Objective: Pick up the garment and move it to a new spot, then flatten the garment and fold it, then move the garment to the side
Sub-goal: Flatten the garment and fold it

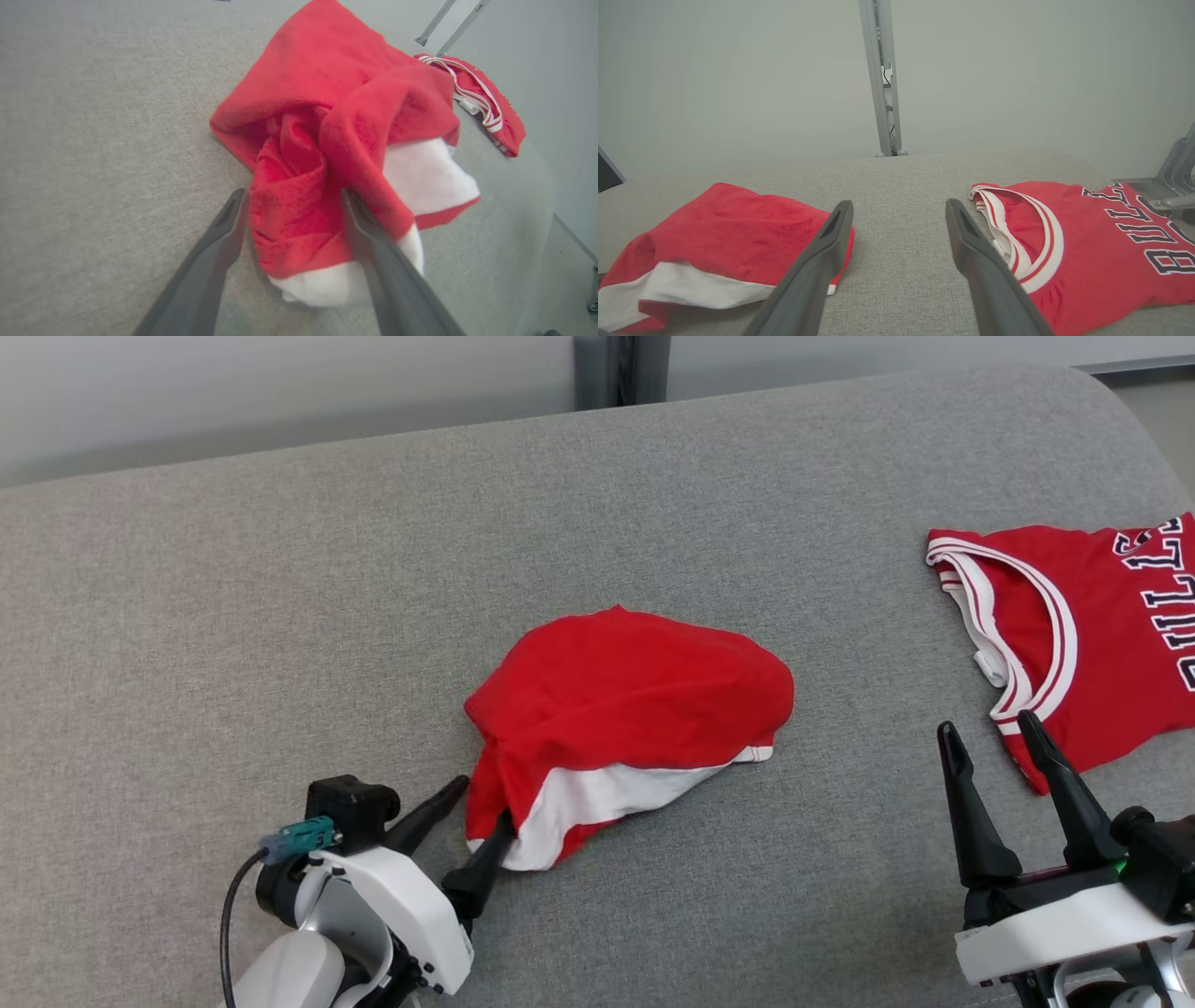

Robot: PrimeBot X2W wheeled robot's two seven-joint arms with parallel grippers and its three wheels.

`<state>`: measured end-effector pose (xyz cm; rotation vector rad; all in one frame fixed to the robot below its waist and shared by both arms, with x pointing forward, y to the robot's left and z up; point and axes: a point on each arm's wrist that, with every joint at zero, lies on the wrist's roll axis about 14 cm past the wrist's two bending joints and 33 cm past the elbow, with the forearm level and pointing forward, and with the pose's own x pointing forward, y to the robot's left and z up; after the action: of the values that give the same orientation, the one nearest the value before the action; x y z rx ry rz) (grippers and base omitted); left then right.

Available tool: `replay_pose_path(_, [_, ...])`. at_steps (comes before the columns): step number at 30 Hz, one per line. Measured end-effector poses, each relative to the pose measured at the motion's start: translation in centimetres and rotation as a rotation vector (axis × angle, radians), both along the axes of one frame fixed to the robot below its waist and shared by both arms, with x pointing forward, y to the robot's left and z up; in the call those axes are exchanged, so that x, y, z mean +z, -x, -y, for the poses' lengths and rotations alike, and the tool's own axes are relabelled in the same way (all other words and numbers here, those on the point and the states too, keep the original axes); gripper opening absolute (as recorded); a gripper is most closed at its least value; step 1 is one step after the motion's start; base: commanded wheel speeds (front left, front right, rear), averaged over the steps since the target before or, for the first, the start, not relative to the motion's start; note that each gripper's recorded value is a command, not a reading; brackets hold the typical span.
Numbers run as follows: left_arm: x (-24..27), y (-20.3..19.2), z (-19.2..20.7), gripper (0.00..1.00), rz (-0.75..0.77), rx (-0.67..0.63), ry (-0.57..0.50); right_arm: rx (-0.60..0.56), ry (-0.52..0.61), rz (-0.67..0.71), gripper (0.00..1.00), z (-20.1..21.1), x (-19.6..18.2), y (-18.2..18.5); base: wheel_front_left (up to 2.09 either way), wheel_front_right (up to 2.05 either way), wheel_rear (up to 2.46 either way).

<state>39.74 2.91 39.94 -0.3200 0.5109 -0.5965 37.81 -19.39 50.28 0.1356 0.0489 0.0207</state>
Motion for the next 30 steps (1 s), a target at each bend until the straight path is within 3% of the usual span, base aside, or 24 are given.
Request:
replay_pose_path(5, [0.3,1.8,1.8,1.00,-0.069,-0.062,0.062,0.005,-0.015,-0.007,1.00,-0.2,-0.3,-0.2,0.00,0.00,0.00])
replay_pose_path(7, [0.1,2.4,2.0,0.36,-0.096,-0.082,0.064,0.006,-0.019,-0.010,1.00,-0.3,-0.4,-0.3,0.00,0.00,0.00])
replay_pose_path(8, [-0.1,2.6,2.0,0.00,-0.104,-0.089,0.059,0.007,-0.020,-0.011,1.00,-0.3,-0.5,-0.3,0.00,0.00,0.00])
replay_pose_path(11, [-0.6,3.6,2.6,0.00,-0.148,-0.112,0.065,0.009,-0.023,-0.008,1.00,-0.4,-0.4,-0.4,0.00,0.00,0.00])
replay_pose_path(17, [0.8,2.1,1.9,0.00,-0.071,-0.052,0.086,0.001,-0.033,0.004,1.00,-0.2,-0.1,-0.3,0.00,0.00,0.00])
replay_pose_path(28, [6.1,-1.6,-2.0,0.00,0.178,0.108,0.048,0.000,-0.039,0.034,1.00,-0.1,0.8,0.1,0.00,0.00,0.00])
replay_pose_path(29, [6.9,-2.0,-2.6,0.56,0.211,0.136,0.041,0.001,-0.039,0.040,1.00,-0.2,1.0,0.1,0.00,0.00,0.00])
replay_pose_path(30, [7.7,-2.4,-3.5,1.00,0.250,0.173,0.031,0.004,-0.036,0.046,1.00,-0.3,1.2,0.1,0.00,0.00,0.00])
